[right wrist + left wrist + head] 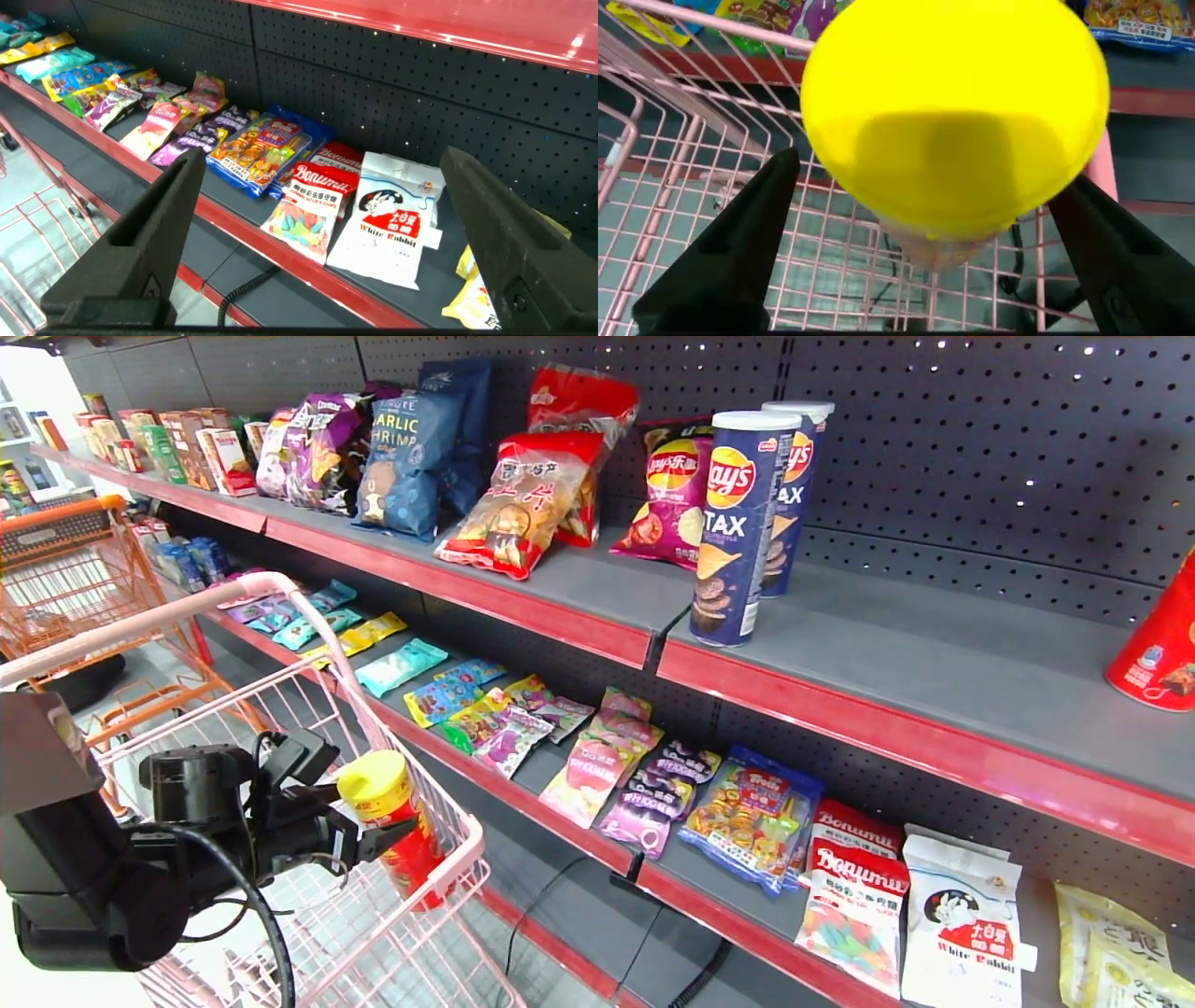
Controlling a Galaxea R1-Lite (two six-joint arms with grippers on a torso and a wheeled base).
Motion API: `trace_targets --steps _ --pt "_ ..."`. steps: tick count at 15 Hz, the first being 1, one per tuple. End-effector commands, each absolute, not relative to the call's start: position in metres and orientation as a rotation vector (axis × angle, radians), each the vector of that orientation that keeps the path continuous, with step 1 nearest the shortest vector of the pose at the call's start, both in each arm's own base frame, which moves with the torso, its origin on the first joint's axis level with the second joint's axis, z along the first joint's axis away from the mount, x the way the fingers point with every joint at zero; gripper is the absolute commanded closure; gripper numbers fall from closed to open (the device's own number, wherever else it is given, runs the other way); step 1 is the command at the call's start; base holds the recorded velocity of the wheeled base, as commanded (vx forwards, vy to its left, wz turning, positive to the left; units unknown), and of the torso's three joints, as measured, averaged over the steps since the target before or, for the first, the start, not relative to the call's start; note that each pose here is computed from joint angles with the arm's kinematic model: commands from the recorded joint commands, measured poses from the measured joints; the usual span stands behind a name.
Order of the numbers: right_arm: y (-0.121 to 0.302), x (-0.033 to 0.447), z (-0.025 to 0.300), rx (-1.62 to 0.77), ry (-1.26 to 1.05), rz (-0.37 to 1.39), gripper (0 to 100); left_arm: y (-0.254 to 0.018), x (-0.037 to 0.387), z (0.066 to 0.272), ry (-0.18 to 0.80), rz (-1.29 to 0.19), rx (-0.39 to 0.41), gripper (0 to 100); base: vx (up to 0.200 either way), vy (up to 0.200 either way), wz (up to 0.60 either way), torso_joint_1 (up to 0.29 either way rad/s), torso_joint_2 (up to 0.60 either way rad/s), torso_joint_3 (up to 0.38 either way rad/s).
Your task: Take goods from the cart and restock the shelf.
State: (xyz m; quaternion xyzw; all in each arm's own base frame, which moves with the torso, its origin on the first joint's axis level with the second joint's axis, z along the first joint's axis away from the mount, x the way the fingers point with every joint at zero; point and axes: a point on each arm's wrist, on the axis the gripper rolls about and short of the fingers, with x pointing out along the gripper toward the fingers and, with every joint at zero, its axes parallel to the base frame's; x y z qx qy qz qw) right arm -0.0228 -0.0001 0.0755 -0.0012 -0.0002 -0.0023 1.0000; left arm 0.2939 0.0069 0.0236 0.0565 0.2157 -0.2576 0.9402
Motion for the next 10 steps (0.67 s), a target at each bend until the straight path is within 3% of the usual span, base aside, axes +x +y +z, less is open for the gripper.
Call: trace_targets --steps 1,5,6,10 --pt "0.0 -0.023 0.075 -0.003 0.0 -0.005 0 0.005 0.295 0.017 0.459 -0.533 0.109 0 0.0 0.0 0.0 0.0 0.0 0.0" --pt "0.0 -0.023 0.075 -0.003 0.0 -0.005 0 0.004 0.304 0.017 0.422 -0.529 0.125 0 0.0 0.0 0.0 0.0 0.0 0.0" --pt "0.0 -0.023 0.075 -0.003 0.0 -0.005 0 0.004 0.306 0.016 0.413 -0.528 0.126 100 0.0 0.0 0.0 0.0 0.0 0.0" --pt "0.0 -0.023 0.075 -0.003 0.0 -0.005 0 0.001 0.306 0.012 0.426 -0.54 0.118 100 0.0 0.0 0.0 0.0 0.0 0.0"
